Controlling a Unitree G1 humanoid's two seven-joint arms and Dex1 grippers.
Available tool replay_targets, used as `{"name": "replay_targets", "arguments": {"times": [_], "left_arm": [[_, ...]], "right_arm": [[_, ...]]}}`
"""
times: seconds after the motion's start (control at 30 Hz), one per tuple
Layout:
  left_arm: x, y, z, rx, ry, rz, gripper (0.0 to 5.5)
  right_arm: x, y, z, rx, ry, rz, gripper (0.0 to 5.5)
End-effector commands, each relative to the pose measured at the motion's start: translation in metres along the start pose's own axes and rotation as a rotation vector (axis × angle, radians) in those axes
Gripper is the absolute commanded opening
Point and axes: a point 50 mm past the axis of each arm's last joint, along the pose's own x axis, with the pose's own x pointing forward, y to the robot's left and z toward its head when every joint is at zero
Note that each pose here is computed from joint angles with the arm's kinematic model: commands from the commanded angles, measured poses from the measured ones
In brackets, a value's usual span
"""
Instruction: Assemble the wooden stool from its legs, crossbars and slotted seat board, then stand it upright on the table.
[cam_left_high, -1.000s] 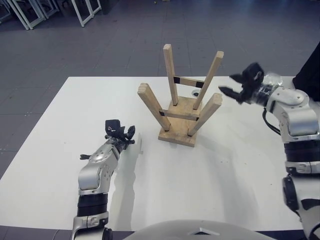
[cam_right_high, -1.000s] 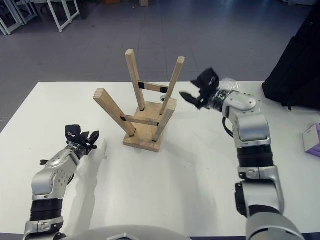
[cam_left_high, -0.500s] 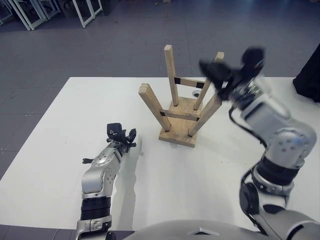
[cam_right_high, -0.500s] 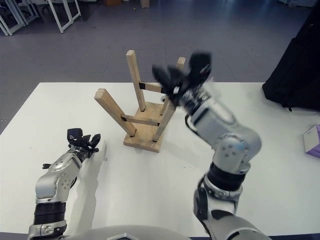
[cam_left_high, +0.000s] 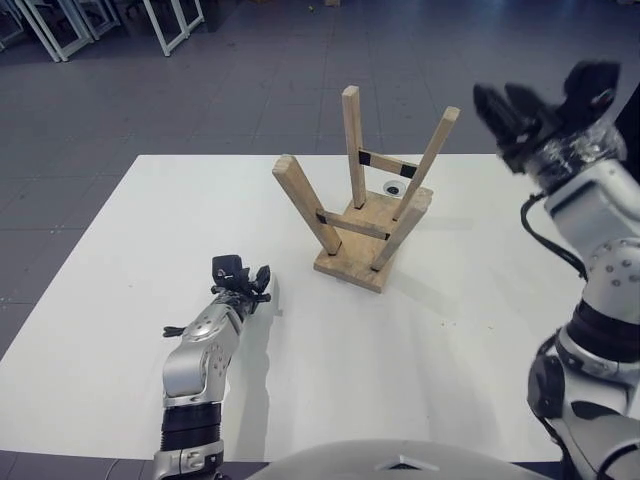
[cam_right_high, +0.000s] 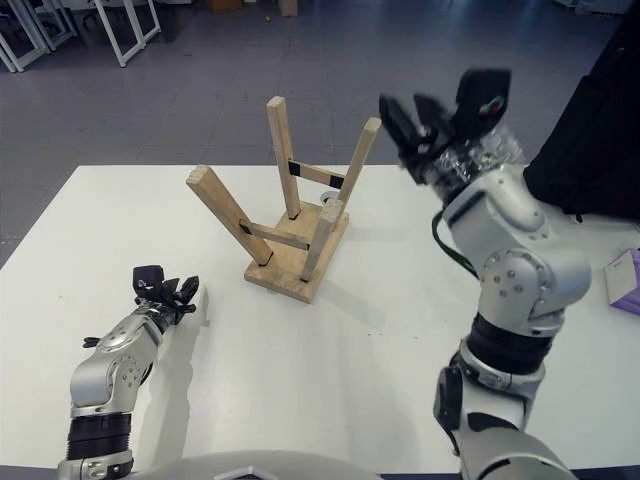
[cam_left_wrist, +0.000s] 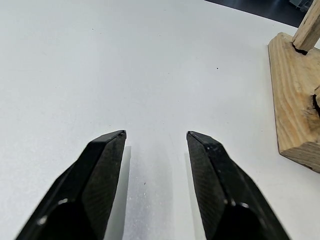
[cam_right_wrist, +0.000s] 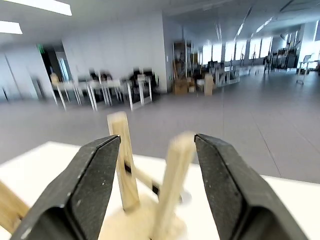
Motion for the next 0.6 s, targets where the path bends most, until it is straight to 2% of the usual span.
{"name": "replay_targets", "arguments": {"times": [0.03,0.17,0.23,0.47,0.6], "left_arm": [[-0.002,0.000,0.002,0.006,-0.021,0.007,2.24],[-0.003,0.001,0.007,0.006,-0.051,0.015,2.24],[-0.003,0.004,0.009,0.009,-0.058,0.018,2.24],[-0.007,0.008,0.026,0.026,-0.126,-0.062,2.24],[-0.014,0.007,0.056,0.070,-0.214,-0.218,2.24]], "right_arm": [[-0.002,0.027,-0.046,-0.089,0.133,0.102,2.72],[0.000,0.089,-0.046,-0.037,0.080,0.317,2.72],[-0.004,0.105,-0.043,-0.019,0.064,0.374,2.72],[-0.005,0.083,-0.050,-0.019,0.112,0.320,2.72],[-0.006,0.074,-0.047,0.031,0.126,0.372,2.72]]}}
